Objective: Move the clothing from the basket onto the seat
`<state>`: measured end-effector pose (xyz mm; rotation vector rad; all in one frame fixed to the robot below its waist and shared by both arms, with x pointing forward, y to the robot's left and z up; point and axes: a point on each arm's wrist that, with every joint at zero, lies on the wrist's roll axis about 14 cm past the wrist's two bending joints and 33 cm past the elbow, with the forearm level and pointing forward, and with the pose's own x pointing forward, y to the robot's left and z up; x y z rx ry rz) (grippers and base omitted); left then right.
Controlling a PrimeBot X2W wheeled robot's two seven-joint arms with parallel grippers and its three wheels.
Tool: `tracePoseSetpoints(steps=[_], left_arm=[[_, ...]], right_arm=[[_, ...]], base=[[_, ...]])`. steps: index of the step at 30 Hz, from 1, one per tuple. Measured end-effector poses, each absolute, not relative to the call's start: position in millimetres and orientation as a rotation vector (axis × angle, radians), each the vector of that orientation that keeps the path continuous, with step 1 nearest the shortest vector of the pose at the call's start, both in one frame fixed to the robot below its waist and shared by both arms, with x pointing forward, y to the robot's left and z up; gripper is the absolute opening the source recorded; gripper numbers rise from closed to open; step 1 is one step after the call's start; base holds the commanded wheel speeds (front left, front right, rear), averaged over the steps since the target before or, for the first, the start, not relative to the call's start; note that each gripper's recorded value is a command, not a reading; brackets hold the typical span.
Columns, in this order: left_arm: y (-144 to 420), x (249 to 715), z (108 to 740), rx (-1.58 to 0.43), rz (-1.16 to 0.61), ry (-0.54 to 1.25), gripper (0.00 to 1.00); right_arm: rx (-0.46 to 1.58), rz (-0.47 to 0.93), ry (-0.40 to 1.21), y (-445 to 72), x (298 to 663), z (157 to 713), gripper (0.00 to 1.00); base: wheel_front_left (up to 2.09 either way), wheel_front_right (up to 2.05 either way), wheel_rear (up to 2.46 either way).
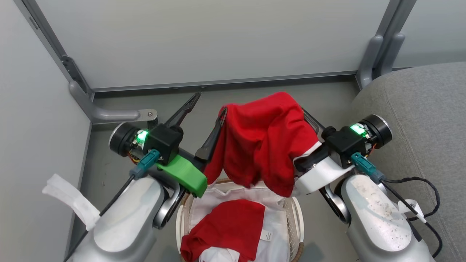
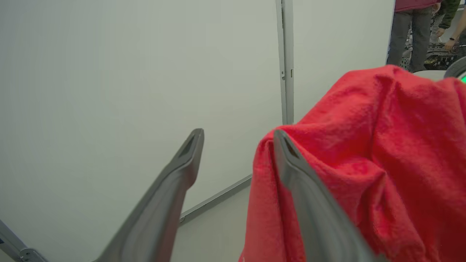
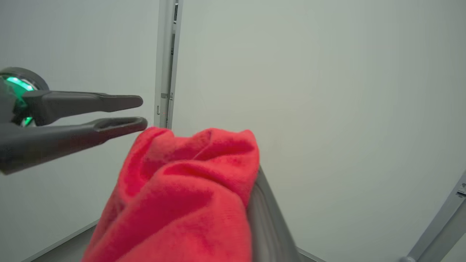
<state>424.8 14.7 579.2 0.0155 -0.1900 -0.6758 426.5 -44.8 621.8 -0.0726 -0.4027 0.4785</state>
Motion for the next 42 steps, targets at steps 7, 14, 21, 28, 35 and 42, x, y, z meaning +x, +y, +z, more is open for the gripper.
tracePoseSetpoints(steps=[7, 14, 21, 28, 35, 42], left_arm=[[16, 412, 536, -0.070, -0.645, -0.072, 1.00], [13, 399, 512, -0.139, -0.633, -0.010, 1.00], [-2, 391, 500, -0.176, -0.656, 0.020, 1.00], [-22, 395, 496, -0.172, -0.712, 0.023, 1.00], [-60, 394, 485, -0.173, -0.823, 0.051, 1.00], [-103, 387, 474, -0.167, -0.964, 0.076, 1.00]], right_arm=[[-0.070, 0.431, -0.392, -60, 429, 619, 0.00], [-0.073, 0.377, -0.357, -79, 431, 608, 0.00], [-0.078, 0.324, -0.337, -99, 432, 602, 0.00], [-0.088, 0.244, -0.319, -129, 431, 598, 0.00], [-0.109, 0.097, -0.289, -182, 424, 591, 0.00], [-0.131, -0.074, -0.251, -243, 406, 582, 0.00]], base=[[0.00, 0.00, 0.00], [0.00, 0.00, 0.00], [0.00, 0.00, 0.00], [0.00, 0.00, 0.00], [0.00, 0.00, 0.00], [0.00, 0.00, 0.00]])
